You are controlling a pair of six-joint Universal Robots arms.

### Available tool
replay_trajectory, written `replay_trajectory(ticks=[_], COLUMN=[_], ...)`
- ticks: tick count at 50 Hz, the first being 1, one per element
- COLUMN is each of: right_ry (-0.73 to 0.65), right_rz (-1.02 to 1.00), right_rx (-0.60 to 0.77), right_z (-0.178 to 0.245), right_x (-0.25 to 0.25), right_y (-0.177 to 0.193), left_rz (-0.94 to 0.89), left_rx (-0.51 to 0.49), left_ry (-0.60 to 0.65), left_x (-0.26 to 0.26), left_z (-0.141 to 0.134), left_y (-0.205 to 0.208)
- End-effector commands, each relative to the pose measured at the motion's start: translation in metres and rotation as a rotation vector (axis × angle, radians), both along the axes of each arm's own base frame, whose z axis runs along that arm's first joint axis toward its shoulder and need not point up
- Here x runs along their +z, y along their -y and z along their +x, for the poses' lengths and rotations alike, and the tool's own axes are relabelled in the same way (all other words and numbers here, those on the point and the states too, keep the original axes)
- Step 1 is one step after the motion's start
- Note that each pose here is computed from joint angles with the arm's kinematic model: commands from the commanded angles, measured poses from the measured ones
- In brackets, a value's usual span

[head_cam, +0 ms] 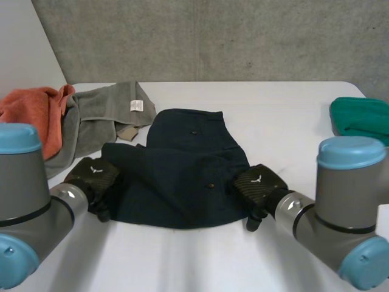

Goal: Fold the laundry.

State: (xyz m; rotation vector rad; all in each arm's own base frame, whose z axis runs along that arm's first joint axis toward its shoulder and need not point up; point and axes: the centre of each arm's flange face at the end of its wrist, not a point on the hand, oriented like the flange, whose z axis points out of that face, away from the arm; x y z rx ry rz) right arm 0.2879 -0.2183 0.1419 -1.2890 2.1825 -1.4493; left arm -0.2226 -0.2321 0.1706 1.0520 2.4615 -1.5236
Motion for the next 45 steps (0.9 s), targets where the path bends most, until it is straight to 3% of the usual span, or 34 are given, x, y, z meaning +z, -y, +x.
replay_trajectory(ticks=[1, 16, 26, 32, 37, 45], right_ry=[-0.005, 0.070, 0.074, 0.123, 0.201, 0.375], right_rz=[-0.071, -0.194, -0.214, -0.307, -0.419, -0.627], right_rx=[-0.042, -0.066, -0.099, -0.140, -0.154, -0.176], right_z=[0.009, 0.018, 0.014, 0.007, 0.005, -0.003], right_x=[-0.020, 0.001, 0.009, 0.056, 0.113, 0.233], right_y=[0.013, 0.015, 0.022, 0.029, 0.032, 0.025], left_rz=[0.047, -0.050, -0.130, -0.328, -0.506, -0.812], left_rx=[-0.022, -0.110, -0.132, -0.078, -0.034, -0.066], left_ry=[0.011, 0.087, 0.085, -0.014, -0.185, -0.448], left_x=[-0.020, -0.050, -0.040, 0.041, 0.121, 0.265], left_z=[0.018, 0.019, 0.014, 0.007, 0.005, 0.006], left_y=[0.015, 0.040, 0.050, 0.045, 0.034, -0.021])
